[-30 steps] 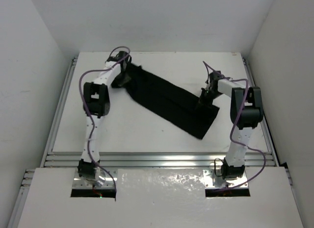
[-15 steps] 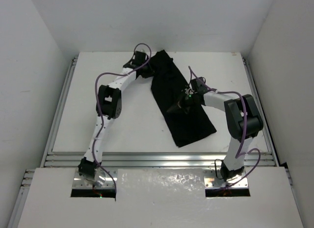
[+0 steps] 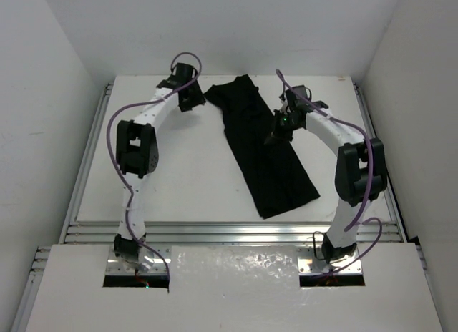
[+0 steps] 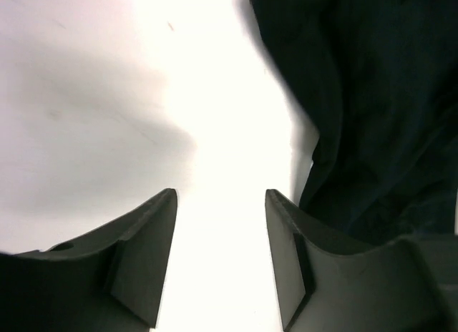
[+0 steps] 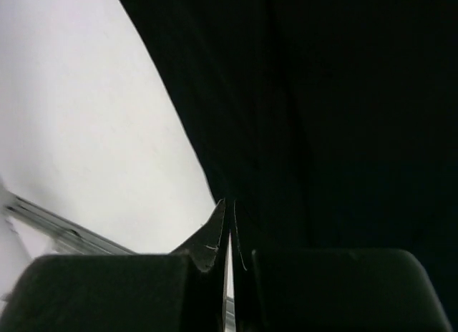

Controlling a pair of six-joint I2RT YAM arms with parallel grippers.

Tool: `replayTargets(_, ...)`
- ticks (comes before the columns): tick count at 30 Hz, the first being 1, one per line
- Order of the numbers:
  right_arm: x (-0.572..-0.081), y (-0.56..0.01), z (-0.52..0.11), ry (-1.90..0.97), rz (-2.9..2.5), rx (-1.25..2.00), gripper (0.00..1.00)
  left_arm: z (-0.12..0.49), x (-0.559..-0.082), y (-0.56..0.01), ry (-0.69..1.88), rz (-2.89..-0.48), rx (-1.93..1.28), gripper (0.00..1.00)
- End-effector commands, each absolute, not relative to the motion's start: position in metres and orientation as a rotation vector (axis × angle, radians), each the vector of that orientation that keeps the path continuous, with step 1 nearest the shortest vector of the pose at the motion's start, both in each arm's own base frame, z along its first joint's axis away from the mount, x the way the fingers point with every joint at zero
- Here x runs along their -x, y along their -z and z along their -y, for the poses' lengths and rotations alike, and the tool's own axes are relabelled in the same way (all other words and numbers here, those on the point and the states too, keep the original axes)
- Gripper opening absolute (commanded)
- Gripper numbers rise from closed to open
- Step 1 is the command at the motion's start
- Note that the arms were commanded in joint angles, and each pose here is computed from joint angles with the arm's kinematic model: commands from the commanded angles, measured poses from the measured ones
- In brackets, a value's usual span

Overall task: Fold and stack the t-shirts
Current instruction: Fold the tshirt

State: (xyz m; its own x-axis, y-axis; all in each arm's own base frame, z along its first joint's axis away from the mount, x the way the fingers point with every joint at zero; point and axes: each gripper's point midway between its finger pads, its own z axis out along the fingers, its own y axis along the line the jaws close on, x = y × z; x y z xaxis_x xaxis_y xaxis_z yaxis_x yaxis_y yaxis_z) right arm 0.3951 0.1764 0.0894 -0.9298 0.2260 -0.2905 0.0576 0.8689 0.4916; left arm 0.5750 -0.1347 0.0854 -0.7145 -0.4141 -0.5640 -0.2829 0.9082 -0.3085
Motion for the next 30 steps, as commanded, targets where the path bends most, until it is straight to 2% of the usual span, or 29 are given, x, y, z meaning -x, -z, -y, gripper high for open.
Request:
replayTargets(1,-0.338,-0.073,-0.185,-0.644,-2.883,0.126,0.01,0.129,-0.568,-0.171,0.332,-2.312,0.426,0.48)
replayTargets(2,-0.328,-0.075,-0.195,-0.652,-2.879,0.193,0.00,0.136,-0.553,-0.158,0.360,-2.357,0.418,0.46)
replayTargets(4,-0.310,-0.066,-0.202,-0.674,-2.900,0.234,0.00,0.156,-0.533,-0.183,0.513,-2.330,0.378,0.46)
replayTargets(5,-0.296,-0.065,-0.211,-0.715,-2.909,0.279,0.00,0.162,-0.513,-0.160,0.530,-2.396,0.375,0.46)
replayTargets(7,-0.284,-0.058,-0.216,-0.719,-2.925,0.341,0.00,0.173,-0.494,-0.175,0.651,-2.369,0.354,0.46)
replayTargets(8,-0.275,-0.051,-0.221,-0.711,-2.952,0.385,0.00,0.172,-0.476,-0.152,0.659,-2.427,0.370,0.47)
replayTargets(10,-0.267,-0.041,-0.220,-0.664,-2.977,0.415,0.00,0.172,-0.456,-0.140,0.675,-2.463,0.375,0.47)
replayTargets(19,-0.254,0.000,-0.171,-0.267,-3.103,0.377,0.00,0.172,-0.421,-0.118,0.706,-2.549,0.342,0.47)
replayTargets(27,-0.265,-0.020,-0.118,-0.003,-3.042,0.200,0.00,0.171,-0.404,-0.119,0.718,-2.554,0.335,0.48)
replayTargets(28,-0.262,-0.023,-0.128,-0.100,-3.029,0.271,0.03,0.171,-0.403,-0.119,0.725,-2.557,0.333,0.48)
replayTargets(29,-0.264,-0.028,-0.146,-0.215,-2.983,0.329,0.24,0.174,-0.399,-0.120,0.746,-2.557,0.330,0.48)
replayTargets(30,-0.255,-0.029,-0.155,-0.281,-2.965,0.372,0.37,0.175,-0.397,-0.120,0.751,-2.558,0.328,0.48)
